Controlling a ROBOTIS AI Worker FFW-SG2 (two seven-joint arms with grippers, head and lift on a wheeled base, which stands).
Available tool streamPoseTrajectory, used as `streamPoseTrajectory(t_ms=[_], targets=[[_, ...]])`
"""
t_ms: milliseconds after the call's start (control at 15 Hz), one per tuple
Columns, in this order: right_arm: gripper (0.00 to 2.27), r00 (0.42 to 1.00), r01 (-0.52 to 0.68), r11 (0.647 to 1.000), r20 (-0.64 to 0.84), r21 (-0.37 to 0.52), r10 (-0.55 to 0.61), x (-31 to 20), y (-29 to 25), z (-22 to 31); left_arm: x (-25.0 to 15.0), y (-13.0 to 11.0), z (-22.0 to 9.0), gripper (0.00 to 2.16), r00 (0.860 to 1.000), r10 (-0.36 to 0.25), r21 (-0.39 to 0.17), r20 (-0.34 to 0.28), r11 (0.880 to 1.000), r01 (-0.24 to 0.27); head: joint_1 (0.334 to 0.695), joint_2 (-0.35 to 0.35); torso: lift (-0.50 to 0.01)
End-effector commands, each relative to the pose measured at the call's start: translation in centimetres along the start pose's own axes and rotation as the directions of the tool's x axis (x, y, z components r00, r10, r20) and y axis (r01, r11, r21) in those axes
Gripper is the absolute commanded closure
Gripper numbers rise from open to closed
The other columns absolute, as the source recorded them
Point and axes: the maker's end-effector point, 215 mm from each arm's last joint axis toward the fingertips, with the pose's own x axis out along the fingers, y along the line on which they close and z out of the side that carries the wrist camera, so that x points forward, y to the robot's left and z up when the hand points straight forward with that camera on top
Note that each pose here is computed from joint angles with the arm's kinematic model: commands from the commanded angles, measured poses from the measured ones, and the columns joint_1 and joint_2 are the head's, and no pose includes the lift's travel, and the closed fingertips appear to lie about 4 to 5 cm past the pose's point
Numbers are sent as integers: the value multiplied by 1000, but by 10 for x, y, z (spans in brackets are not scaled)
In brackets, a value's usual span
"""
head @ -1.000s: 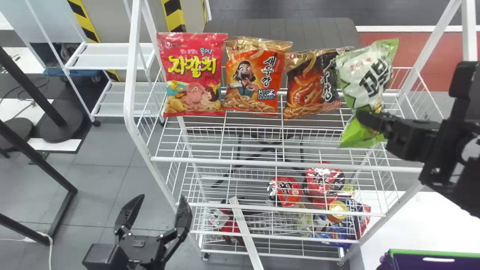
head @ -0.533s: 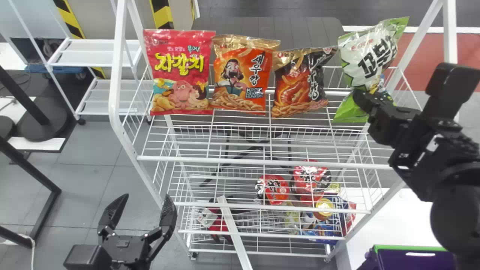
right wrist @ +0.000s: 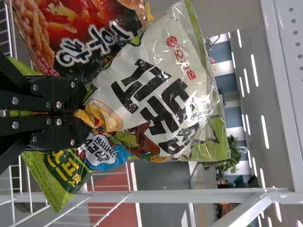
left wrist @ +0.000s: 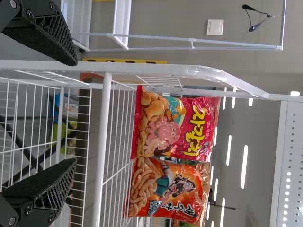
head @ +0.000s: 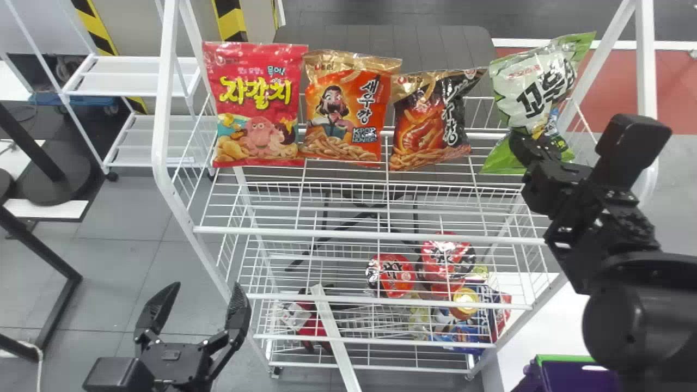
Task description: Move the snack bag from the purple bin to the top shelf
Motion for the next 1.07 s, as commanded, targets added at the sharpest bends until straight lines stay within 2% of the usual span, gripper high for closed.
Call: streamPoseTrajectory(t_ms=[0,400,1000], targets=[[2263,999,30,999,44,-16,-29,9,-2,5,0,0,0,83,1000,0,-1,-1,1000,0,695,-3,0],[2263,999,35,999,14,-15,-35,25,8,-22,0,0,0,83,1000,-2,1,-1,1000,2,695,-13,0],[2263,990,113,994,80,12,-113,37,-9,-29,-1,2,0,83,1000,-4,9,3,1000,4,695,-6,0]])
